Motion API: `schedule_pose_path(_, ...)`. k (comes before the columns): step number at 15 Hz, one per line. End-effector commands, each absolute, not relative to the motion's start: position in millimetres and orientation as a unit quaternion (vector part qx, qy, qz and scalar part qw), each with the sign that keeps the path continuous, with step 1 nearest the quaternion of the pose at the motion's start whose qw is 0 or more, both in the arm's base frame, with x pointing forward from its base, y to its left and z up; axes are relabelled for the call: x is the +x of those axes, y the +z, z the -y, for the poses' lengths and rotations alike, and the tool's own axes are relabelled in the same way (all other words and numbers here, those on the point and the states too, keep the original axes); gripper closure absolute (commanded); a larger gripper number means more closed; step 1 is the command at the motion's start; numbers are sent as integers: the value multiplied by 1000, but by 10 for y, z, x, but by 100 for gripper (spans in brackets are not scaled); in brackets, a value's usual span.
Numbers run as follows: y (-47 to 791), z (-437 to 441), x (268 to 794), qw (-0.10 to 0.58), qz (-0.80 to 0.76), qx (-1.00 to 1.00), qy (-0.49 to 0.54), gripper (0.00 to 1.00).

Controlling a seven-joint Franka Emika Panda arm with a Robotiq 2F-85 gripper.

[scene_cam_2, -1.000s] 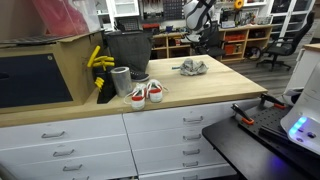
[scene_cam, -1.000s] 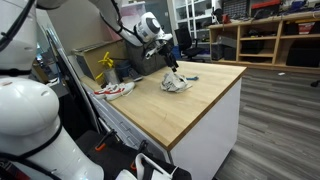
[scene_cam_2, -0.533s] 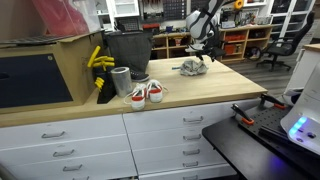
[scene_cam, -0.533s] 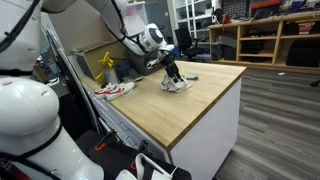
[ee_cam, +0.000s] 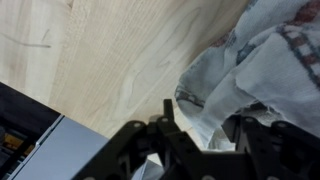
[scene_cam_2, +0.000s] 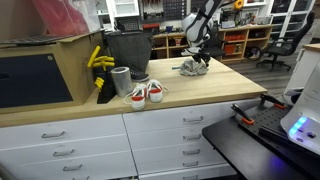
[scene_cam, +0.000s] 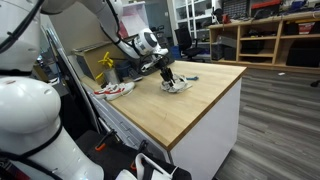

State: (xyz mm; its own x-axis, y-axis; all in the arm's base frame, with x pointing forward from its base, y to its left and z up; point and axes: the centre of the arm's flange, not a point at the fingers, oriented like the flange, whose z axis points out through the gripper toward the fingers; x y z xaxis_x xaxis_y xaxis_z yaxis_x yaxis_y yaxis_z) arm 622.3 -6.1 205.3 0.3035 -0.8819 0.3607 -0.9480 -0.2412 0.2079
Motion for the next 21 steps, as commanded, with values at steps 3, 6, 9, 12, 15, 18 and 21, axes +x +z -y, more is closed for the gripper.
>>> schedule_pose_path(3, 2245, 5, 6135, 181, 581, 787, 102, 95)
schedule_pose_path(6, 2509, 8, 6193, 165, 582, 788, 109, 100)
schedule_pose_path(9, 3009, 96, 6340, 148, 592, 782, 125, 99)
schedule_pose_path(12, 3728, 296, 6586, 122, 612, 766, 156, 99)
schedule_pose_path(15, 4493, 424, 6696, 95, 618, 758, 185, 99)
schedule_pose_path(18, 5064, 485, 6690, 74, 615, 758, 206, 99)
schedule_pose_path(21, 5390, 463, 6603, 64, 604, 765, 216, 99)
